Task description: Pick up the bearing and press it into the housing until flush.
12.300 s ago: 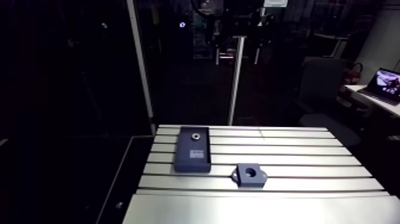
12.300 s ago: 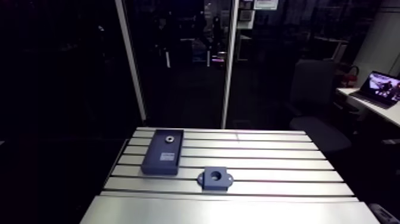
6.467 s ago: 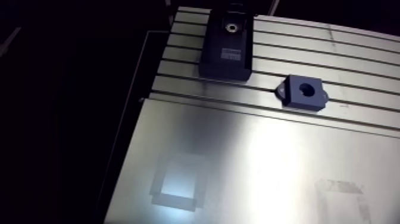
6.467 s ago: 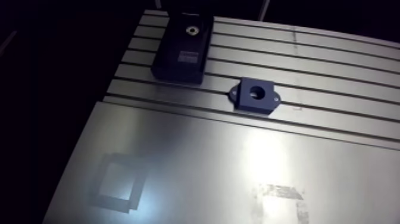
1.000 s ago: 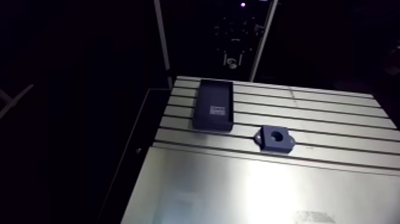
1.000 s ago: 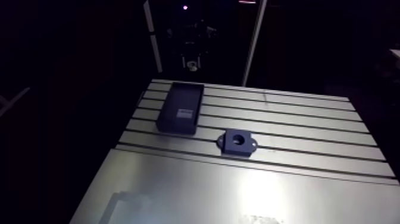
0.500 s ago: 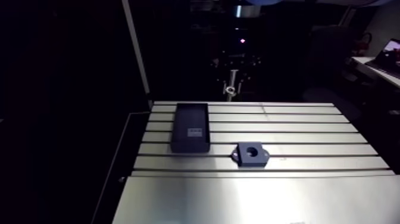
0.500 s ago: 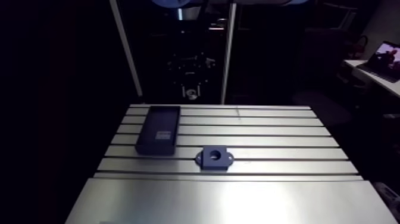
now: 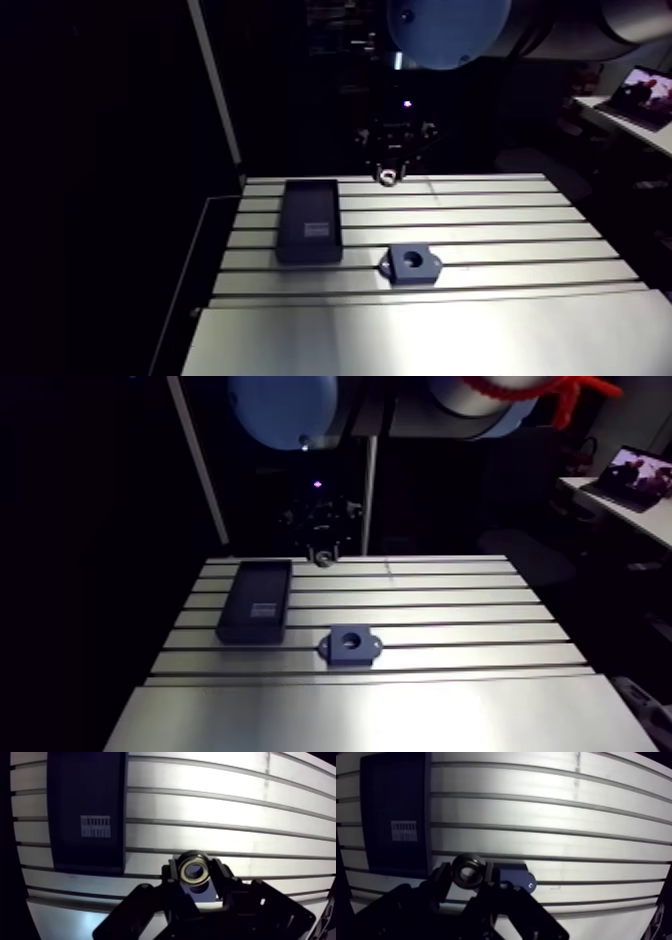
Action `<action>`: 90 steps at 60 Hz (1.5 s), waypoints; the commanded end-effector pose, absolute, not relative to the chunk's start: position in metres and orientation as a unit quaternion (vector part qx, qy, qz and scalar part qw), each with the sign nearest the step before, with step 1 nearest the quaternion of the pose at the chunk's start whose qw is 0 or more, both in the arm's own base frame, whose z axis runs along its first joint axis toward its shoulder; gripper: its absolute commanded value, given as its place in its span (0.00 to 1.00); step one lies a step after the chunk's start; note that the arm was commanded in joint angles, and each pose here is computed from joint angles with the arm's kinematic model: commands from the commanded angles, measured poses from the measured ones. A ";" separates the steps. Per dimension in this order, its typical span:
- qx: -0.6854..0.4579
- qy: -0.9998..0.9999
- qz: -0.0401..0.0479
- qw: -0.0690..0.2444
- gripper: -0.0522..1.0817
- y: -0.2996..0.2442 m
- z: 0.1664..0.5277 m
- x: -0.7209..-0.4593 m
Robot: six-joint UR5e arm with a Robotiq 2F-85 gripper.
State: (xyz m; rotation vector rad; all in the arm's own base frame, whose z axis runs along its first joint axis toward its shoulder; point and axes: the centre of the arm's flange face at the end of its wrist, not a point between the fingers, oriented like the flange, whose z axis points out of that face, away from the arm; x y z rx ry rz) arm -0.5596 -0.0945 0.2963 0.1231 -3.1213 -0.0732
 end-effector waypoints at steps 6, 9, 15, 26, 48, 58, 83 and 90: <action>0.033 -0.998 -0.042 -0.014 0.68 -0.082 0.277 -0.548; 0.033 -0.998 -0.042 -0.016 0.68 -0.082 0.276 -0.547; 0.033 -0.998 -0.041 -0.023 0.69 -0.083 0.269 -0.542; 0.035 -0.998 -0.040 -0.031 0.70 -0.080 0.256 -0.530; 0.039 -0.998 -0.036 -0.030 0.72 -0.063 0.238 -0.506; 0.039 -0.998 -0.034 -0.032 0.73 -0.058 0.230 -0.500; 0.040 -0.998 -0.031 -0.037 0.74 -0.048 0.214 -0.494; 0.043 -0.998 -0.030 -0.041 0.74 -0.047 0.211 -0.493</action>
